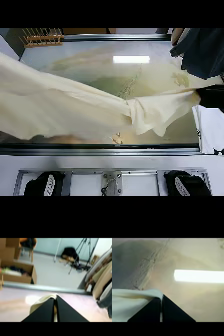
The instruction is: Fold the clothes and pants, and hang the long-sleeved shirts on hangers.
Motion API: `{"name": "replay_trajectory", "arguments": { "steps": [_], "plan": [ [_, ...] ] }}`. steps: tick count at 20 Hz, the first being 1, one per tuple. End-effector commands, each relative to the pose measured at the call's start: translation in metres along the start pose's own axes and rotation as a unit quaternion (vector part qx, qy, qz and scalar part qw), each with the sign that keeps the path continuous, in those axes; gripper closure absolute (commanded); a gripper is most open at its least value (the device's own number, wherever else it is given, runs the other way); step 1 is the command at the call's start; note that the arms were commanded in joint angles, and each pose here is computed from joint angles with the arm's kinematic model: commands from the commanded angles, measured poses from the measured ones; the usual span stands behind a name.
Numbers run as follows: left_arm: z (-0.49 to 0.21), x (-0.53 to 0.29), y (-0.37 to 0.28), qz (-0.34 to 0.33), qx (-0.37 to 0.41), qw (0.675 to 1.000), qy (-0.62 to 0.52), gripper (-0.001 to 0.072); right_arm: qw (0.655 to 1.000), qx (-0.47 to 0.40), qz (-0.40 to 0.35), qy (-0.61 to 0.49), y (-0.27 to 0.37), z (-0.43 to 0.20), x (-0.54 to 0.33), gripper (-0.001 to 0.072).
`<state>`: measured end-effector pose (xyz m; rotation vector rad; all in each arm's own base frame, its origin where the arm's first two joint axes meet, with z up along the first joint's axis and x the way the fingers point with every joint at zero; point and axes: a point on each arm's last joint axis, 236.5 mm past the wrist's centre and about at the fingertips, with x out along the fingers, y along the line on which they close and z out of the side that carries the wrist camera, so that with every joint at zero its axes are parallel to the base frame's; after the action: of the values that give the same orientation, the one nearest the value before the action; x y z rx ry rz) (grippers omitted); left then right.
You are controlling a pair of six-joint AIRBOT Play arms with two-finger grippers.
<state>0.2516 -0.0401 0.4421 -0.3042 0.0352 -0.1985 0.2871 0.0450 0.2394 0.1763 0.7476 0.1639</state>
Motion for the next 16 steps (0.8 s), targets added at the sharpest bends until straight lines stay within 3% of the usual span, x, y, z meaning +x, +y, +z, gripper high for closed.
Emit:
{"name": "replay_trajectory", "arguments": {
  "steps": [1, 5, 6, 7, 8, 13, 16],
  "plan": [
    [-0.099, 0.035, 0.045, 0.022, -0.065, 0.990, 0.122, 0.0701, 0.995, 0.038, -0.009, 0.090, -0.019, -0.041, 0.061, 0.0703],
    [-0.247, 0.056, 0.061, 0.009, -0.134, 0.949, 0.286, 0.0701, 0.993, 0.076, -0.021, 0.091, -0.047, -0.040, 0.159, 0.0674],
    [-0.281, 0.058, 0.061, 0.006, -0.141, 0.935, 0.326, 0.0701, 0.992, 0.088, -0.017, 0.092, -0.049, -0.038, 0.178, 0.0485],
    [-0.311, 0.062, 0.065, 0.009, -0.141, 0.923, 0.358, 0.0701, 0.990, 0.100, -0.013, 0.101, -0.051, -0.042, 0.195, 0.0166],
    [-0.333, 0.067, 0.068, 0.014, -0.139, 0.914, 0.380, 0.0701, 0.988, 0.103, -0.015, 0.116, -0.054, -0.048, 0.205, 0.0043],
    [-0.381, 0.086, 0.082, 0.031, -0.158, 0.882, 0.443, 0.0702, 0.970, 0.106, -0.043, 0.217, -0.085, -0.101, 0.192, 0.0052],
    [-0.395, 0.087, 0.084, 0.032, -0.165, 0.865, 0.473, 0.0701, 0.933, 0.198, -0.062, 0.293, -0.108, -0.174, 0.178, 0.0052]
  ]
}}
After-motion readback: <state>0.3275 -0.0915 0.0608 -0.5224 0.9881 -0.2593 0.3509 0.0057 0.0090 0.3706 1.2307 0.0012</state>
